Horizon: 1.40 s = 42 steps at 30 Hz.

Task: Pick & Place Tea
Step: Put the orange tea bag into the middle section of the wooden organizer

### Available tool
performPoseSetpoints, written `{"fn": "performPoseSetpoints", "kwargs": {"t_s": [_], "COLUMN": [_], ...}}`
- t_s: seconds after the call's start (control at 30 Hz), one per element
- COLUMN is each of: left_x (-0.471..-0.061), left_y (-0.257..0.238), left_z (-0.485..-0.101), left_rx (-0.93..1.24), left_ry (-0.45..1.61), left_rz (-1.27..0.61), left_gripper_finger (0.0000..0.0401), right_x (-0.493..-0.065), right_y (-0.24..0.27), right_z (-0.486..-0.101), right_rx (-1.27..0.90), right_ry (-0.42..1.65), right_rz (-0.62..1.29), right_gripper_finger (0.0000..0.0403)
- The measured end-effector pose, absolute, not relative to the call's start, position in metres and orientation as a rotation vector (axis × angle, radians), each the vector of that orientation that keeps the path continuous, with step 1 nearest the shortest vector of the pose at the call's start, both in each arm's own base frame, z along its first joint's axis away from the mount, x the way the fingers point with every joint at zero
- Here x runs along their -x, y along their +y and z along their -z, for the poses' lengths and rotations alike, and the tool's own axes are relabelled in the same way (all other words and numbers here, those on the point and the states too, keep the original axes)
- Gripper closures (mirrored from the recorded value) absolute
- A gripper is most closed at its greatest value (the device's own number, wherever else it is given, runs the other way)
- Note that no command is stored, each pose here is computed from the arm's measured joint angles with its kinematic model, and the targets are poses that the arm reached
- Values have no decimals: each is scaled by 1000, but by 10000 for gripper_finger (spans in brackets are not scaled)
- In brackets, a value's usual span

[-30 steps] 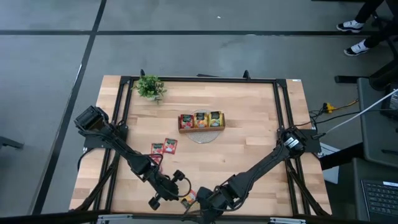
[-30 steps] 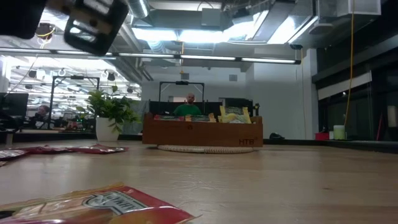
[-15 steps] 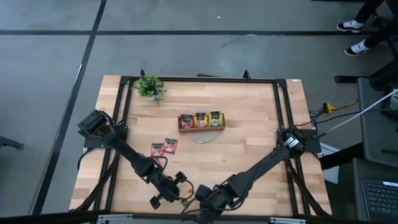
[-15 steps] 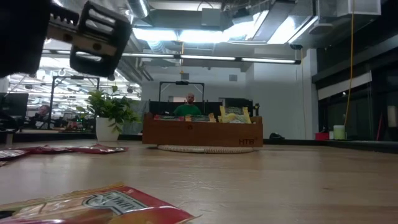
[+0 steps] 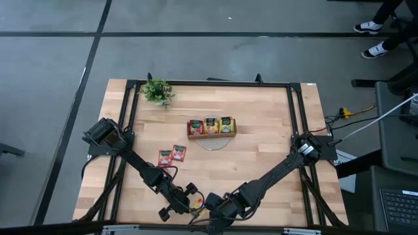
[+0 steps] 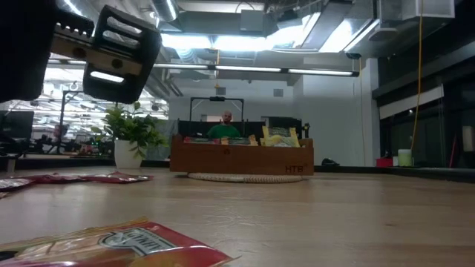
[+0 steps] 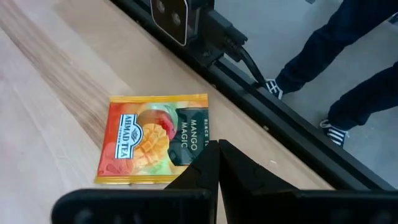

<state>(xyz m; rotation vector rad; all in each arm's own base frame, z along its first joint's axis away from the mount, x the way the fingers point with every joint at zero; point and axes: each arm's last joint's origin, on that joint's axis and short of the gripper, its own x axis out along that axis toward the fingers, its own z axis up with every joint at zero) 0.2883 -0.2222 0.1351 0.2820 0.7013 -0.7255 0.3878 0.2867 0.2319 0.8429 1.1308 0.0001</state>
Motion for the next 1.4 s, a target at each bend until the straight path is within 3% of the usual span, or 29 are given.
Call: {"fn": "performPoseSetpoints", "kwargs": {"t_s": [1.4], "left_x": [-298], "left_y": [-218], "left_z": [-124], "left_rx": [-206], "left_ry": [706], "left_rz": [728], "left_gripper_finger": [400], "right_x": [-388], "right_y": [286], "right_z": [-232], "right_rx": [-843], "right_ry": [1107], "right_rz": [34], "right_gripper_finger": [398]}}
